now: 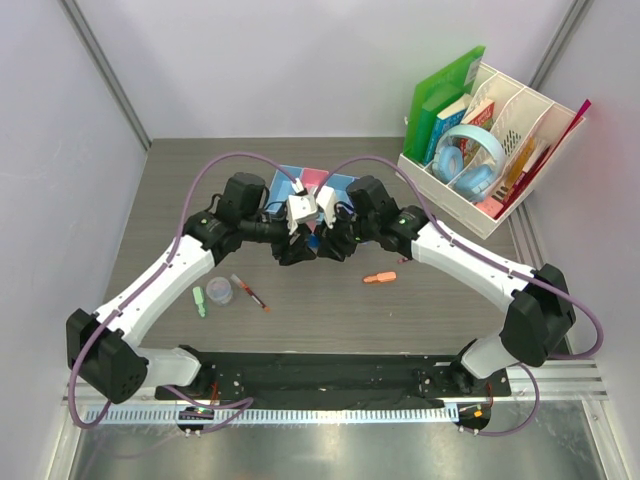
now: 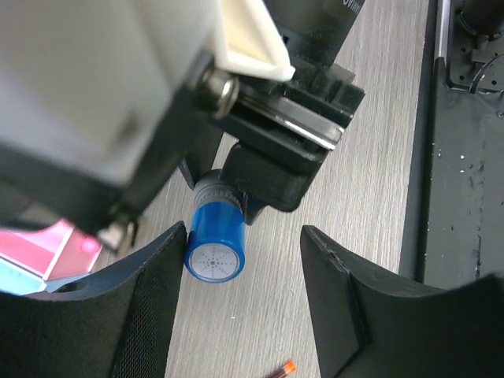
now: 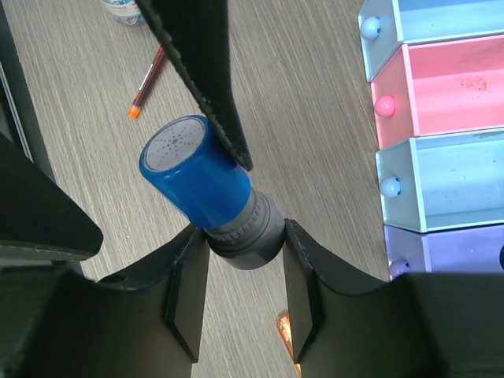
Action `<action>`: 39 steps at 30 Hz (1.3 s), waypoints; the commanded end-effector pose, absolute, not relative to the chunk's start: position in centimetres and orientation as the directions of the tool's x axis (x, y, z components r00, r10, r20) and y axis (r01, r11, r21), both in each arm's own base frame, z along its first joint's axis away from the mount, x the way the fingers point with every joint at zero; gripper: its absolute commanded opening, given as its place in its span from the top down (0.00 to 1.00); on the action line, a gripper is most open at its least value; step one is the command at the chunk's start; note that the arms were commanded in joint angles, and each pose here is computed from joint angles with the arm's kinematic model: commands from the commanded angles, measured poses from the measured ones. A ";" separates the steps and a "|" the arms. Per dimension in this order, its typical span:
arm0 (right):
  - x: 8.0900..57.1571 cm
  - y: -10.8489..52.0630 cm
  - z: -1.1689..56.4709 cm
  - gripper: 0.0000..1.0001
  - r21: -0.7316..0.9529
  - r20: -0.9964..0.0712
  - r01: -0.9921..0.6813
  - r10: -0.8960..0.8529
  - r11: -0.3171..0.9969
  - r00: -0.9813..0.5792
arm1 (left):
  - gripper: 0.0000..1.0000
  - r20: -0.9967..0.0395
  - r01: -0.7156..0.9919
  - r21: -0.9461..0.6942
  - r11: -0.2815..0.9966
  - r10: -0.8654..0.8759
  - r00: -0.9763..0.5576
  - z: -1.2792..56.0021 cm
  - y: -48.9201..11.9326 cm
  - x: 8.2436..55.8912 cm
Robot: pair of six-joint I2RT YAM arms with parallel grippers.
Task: Sort the stationery into containers
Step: Pick up the stationery from the center of the board, then place the stationery in the storage box.
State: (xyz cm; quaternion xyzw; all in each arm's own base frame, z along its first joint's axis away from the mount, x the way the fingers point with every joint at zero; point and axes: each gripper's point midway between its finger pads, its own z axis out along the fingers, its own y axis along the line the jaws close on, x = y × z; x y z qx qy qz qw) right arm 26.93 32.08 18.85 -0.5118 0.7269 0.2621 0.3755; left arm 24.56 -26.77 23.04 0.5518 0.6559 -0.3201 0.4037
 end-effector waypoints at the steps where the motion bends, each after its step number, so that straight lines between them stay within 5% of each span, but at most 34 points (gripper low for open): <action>1: 26.8 33.4 23.6 0.68 -0.061 -0.880 -0.948 -0.465 0.312 -0.096 | 0.39 -0.884 0.988 0.015 0.156 0.464 -0.060 23.5 -27.1 24.2; 4: 26.6 33.4 23.8 0.67 -0.055 -0.883 -0.950 -0.460 0.308 -0.098 | 0.37 -0.882 0.988 0.017 0.156 0.468 -0.059 23.3 -27.1 24.2; 10: 26.5 33.3 24.1 0.68 -0.058 -0.886 -0.949 -0.455 0.310 -0.095 | 0.51 -0.881 0.988 0.014 0.154 0.470 -0.061 23.3 -27.1 24.2; 20: 26.5 33.4 24.7 0.68 -0.063 -0.890 -0.948 -0.447 0.311 -0.088 | 0.98 -0.876 0.988 0.007 0.153 0.478 -0.068 23.3 -27.1 24.2; 27: 26.5 33.4 24.7 0.68 -0.066 -0.890 -0.948 -0.449 0.312 -0.086 | 1.00 -0.876 0.989 0.006 0.149 0.477 -0.066 23.4 -27.1 24.1; 34: 26.9 33.5 24.4 0.48 -0.072 -0.884 -0.946 -0.460 0.316 -0.087 | 1.00 -0.874 0.989 0.004 0.148 0.482 -0.069 23.4 -26.9 23.9; 39: 26.7 33.7 24.4 0.08 -0.063 -0.883 -0.952 -0.461 0.298 -0.086 | 1.00 -0.870 0.988 0.010 0.152 0.489 -0.067 23.4 -26.8 23.9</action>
